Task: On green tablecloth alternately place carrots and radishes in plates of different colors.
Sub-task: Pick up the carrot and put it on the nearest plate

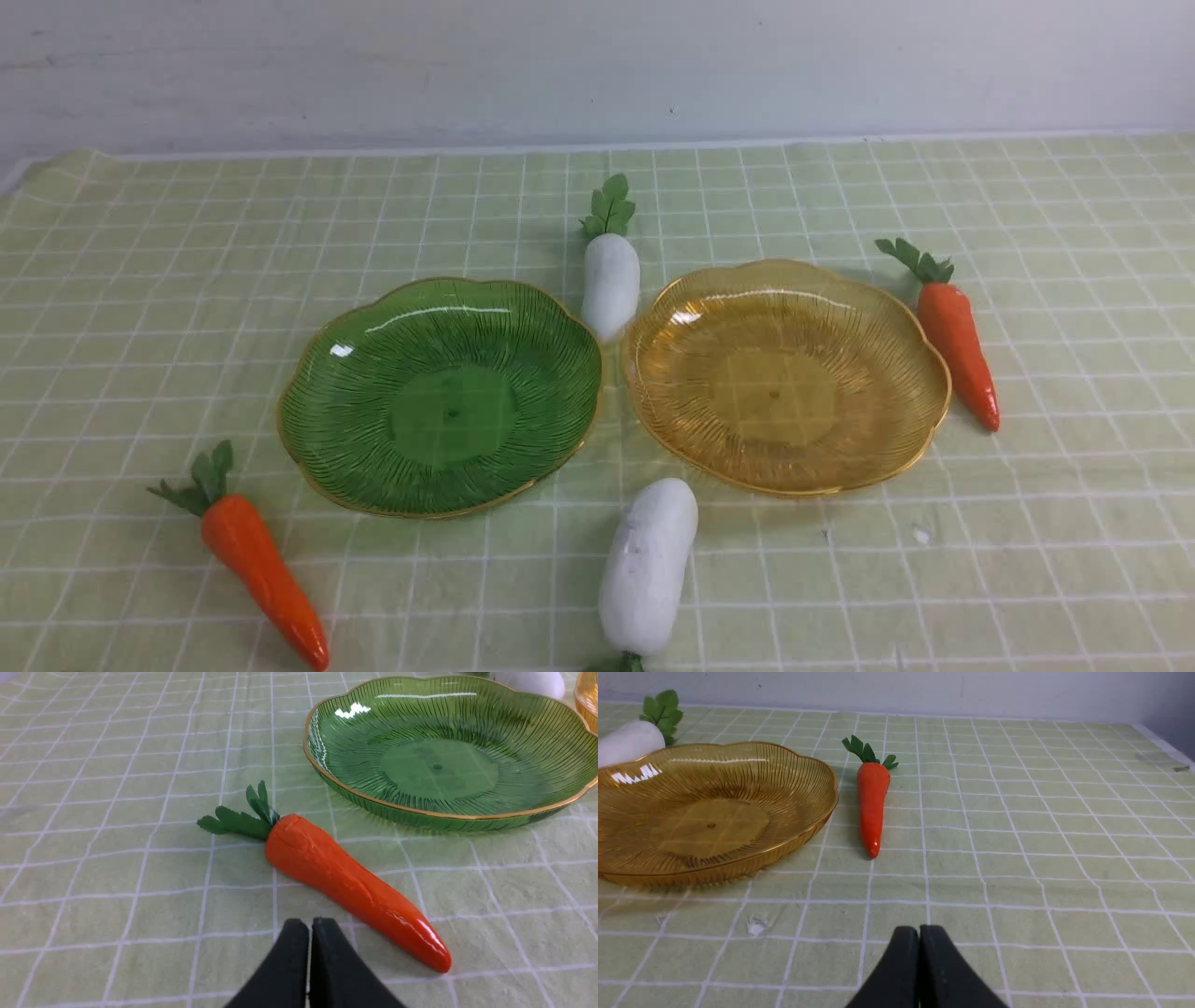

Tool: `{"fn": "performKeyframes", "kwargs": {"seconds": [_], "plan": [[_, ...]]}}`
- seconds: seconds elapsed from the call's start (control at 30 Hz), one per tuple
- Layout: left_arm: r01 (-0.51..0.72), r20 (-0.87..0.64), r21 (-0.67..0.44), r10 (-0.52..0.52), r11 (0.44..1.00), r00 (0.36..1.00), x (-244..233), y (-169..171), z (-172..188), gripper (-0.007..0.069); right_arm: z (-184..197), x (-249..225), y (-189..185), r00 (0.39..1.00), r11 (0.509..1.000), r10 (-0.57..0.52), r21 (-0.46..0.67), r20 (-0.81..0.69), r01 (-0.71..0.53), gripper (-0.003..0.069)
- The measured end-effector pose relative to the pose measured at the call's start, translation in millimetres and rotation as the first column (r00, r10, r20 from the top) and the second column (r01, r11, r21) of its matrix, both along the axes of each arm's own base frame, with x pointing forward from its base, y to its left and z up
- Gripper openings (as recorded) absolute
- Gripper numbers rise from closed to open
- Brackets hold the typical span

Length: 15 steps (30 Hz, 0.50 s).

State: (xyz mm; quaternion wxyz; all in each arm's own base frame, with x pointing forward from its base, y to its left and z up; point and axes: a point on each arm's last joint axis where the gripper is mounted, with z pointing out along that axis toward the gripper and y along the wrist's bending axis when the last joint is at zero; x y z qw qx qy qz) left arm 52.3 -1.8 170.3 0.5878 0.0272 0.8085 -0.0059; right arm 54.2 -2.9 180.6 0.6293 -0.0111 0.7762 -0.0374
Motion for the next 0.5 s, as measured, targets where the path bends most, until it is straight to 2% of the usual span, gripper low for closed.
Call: {"fn": "performKeyframes", "kwargs": {"seconds": [0.23, 0.37, 0.5], "plan": [[0.0, 0.0, 0.0, 0.0, 1.0, 1.0, 0.0, 0.0, 0.0, -0.0008, 0.0, 0.0, 0.0, 1.0, 1.0, 0.0, 0.0, 0.0, 0.0, -0.0014], [-0.002, 0.015, 0.036, 0.002, 0.999, 1.0, 0.4, 1.2, 1.0, -0.0008, 0.0, 0.0, 0.0, 1.0, 1.0, 0.0, 0.0, 0.0, 0.0, -0.0014], [-0.011, 0.078, -0.056, 0.016, 0.998, 0.997, 2.1, -0.2, 6.6, -0.0008, 0.0, 0.0, 0.0, 1.0, 1.0, 0.0, 0.0, 0.0, 0.0, -0.0014]]}}
